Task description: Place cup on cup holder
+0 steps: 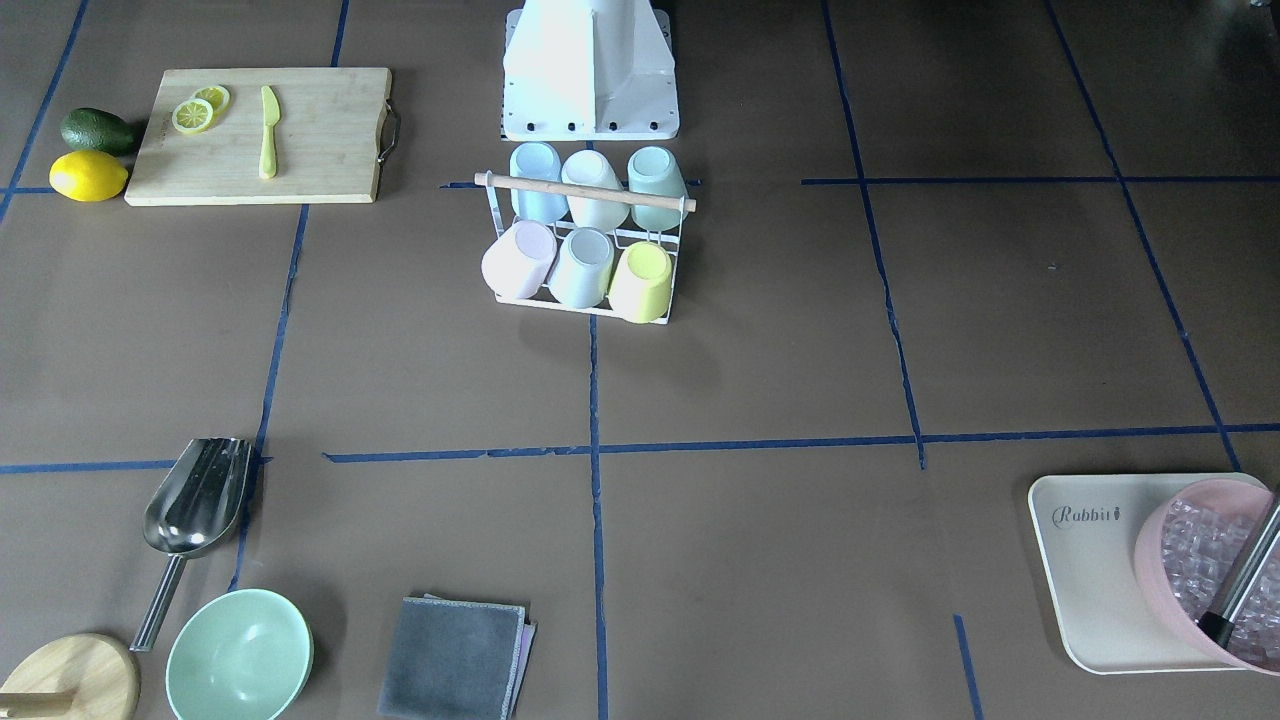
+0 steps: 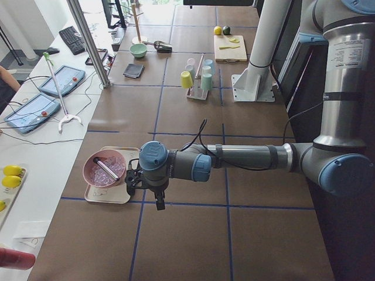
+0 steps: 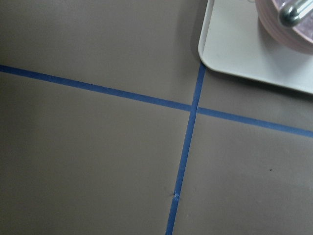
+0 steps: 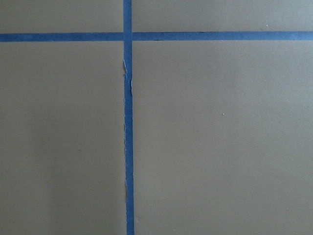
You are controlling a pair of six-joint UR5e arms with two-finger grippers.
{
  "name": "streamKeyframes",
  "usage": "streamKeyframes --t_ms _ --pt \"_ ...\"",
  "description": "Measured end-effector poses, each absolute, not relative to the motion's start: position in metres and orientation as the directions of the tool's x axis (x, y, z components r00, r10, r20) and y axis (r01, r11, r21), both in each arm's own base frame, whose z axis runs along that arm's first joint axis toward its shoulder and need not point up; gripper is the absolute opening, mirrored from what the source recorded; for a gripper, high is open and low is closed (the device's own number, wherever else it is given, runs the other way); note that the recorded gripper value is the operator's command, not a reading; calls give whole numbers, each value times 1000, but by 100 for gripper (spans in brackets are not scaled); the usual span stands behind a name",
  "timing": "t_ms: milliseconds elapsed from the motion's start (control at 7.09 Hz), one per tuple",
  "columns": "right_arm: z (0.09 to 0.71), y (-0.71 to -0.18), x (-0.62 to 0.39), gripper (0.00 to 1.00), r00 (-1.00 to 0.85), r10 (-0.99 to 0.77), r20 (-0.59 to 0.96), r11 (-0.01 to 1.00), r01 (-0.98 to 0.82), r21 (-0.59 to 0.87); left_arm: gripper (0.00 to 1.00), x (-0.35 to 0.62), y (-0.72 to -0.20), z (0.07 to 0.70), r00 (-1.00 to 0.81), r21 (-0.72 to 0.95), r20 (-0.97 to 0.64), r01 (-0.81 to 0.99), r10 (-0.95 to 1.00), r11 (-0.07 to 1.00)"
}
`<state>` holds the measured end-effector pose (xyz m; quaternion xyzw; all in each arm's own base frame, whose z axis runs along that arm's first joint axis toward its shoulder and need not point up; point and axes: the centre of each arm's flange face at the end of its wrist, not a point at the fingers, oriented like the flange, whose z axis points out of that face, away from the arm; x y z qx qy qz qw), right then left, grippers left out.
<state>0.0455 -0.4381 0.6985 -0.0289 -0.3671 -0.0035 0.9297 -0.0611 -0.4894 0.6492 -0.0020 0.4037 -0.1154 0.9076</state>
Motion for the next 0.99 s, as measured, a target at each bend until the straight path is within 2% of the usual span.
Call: streamKeyframes --t_ms 564,988 --pt "699 -437 45 100 729 14 684 998 29 -51 100 -69 -472 656 652 -24 -744 197 -149 980" --pt "699 -437 45 100 728 13 686 998 29 -50 100 -73 -461 630 618 -55 -768 198 -168 979"
